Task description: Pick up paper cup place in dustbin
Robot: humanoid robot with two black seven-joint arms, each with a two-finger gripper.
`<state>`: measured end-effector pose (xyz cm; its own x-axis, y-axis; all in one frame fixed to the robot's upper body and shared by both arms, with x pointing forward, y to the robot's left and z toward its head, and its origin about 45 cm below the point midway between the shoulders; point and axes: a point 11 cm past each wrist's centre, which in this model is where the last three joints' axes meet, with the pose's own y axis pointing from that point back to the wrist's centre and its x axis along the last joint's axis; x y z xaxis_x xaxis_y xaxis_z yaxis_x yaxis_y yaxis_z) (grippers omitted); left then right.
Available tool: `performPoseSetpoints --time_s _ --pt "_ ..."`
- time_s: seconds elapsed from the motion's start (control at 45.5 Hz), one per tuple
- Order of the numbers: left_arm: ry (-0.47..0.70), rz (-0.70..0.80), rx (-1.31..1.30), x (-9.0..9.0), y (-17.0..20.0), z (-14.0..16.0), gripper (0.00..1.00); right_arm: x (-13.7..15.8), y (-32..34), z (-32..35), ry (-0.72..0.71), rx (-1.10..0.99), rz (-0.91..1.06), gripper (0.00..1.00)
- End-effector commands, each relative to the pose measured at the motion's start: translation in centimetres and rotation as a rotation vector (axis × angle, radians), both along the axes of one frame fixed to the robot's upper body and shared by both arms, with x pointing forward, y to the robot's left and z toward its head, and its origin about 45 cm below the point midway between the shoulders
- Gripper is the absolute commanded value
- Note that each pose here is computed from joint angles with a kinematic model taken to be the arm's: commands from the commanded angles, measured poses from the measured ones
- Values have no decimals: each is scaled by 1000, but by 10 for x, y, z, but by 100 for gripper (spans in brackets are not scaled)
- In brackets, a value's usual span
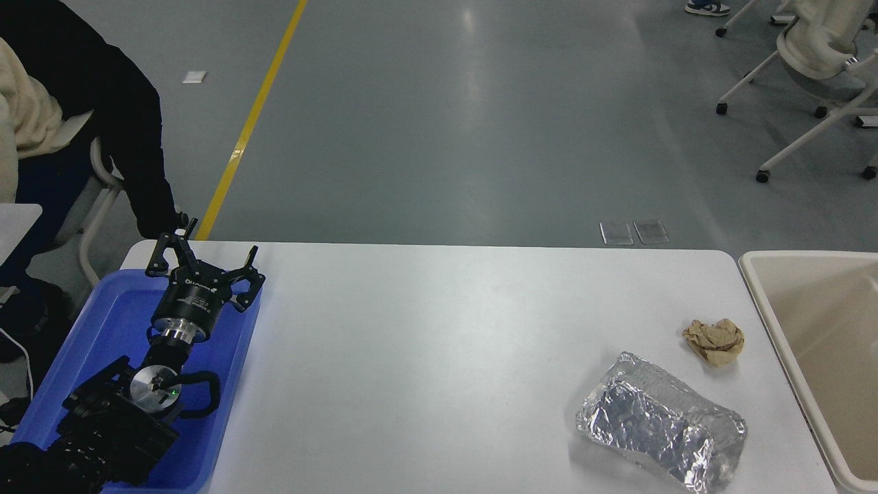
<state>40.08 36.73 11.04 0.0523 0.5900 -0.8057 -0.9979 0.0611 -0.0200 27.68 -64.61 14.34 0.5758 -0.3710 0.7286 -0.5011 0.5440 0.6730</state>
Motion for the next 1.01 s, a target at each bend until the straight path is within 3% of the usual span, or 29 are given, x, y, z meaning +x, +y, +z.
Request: performPoseSetpoints --time_s 0.0,0.11,0.176,0.505,0.769,0.989 --pt "0 0 -1 0 0 0 100 3 -1 2 -56 -59 20 42" --pt "-1 1 -1 0 0 0 100 10 -1 8 -122 -122 47 85" --pt "0 0 -1 0 0 0 100 13 -1 11 -144 -137 52 97" --pt "0 0 -1 0 0 0 100 16 10 1 -135 -78 56 99" --pt "0 1 0 0 0 0 100 14 34 4 -79 120 64 100" --pt "0 -2 1 0 0 0 100 24 73 23 67 159 191 100"
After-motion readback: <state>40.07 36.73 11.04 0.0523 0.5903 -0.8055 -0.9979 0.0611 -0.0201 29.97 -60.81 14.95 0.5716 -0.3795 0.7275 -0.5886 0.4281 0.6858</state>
